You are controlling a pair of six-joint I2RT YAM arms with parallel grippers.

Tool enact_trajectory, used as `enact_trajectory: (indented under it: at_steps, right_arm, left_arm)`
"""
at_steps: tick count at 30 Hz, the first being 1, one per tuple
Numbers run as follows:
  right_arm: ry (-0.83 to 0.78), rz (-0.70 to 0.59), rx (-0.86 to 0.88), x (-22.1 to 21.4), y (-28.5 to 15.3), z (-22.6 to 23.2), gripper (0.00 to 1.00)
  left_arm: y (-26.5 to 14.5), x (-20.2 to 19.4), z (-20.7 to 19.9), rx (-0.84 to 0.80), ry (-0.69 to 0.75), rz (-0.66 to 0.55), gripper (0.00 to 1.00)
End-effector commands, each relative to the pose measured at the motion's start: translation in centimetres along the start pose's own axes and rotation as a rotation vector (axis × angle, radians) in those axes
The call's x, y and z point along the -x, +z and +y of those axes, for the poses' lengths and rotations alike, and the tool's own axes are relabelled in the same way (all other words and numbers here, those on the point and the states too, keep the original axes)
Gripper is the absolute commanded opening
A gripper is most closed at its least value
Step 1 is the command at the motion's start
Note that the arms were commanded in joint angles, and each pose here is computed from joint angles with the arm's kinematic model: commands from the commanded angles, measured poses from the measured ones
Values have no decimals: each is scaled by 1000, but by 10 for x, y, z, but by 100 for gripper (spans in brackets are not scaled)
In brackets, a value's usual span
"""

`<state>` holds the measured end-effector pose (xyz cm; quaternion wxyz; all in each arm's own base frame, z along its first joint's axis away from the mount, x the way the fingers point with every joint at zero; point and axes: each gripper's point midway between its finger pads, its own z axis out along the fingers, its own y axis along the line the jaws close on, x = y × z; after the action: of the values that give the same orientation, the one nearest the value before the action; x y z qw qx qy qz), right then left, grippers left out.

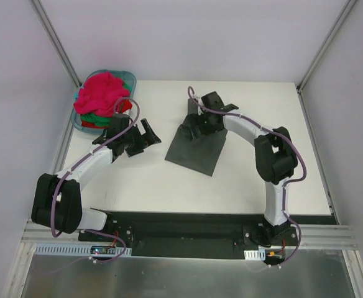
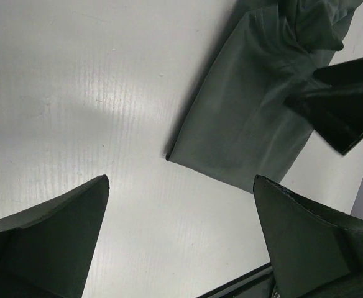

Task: Fold and stack the t-shirts
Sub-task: Fold the folded rectangular tshirt in 1/3 of the way, then grab one side of the 2/3 rectangular tshirt with both arms

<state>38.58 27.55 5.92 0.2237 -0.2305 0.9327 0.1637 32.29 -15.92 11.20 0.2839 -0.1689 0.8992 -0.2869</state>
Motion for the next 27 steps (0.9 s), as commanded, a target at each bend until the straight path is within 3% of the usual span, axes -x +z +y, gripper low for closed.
enact_trajectory:
  at_steps: [1, 7, 11, 15, 18, 21, 27]
  right_arm:
    - [-27, -100, -221, 43, -17, -55, 96]
    - [-76, -155, -205, 58, -46, -51, 96]
    - [-77, -353, -202, 57, -98, -36, 96]
    - [-22, -509, -53, 33, -130, -10, 96]
    - [-40, -426, 106, -3, -124, 16, 96]
    - [-99, -295, 254, -42, -112, 46, 96]
    - [-291, -156, 111, -91, -78, 51, 98]
  left_arm:
    - [-2, 3, 2, -7, -6, -13, 99]
    - [0, 3, 5, 2, -2, -6, 99]
    - [6, -2, 1, -22, -4, 39, 99]
    - [21, -15, -11, -82, -19, 153, 99]
    - [38, -25, -14, -75, -13, 211, 98]
    - [53, -38, -15, -74, -31, 282, 89]
    - [69, -50, -4, -31, -43, 322, 61]
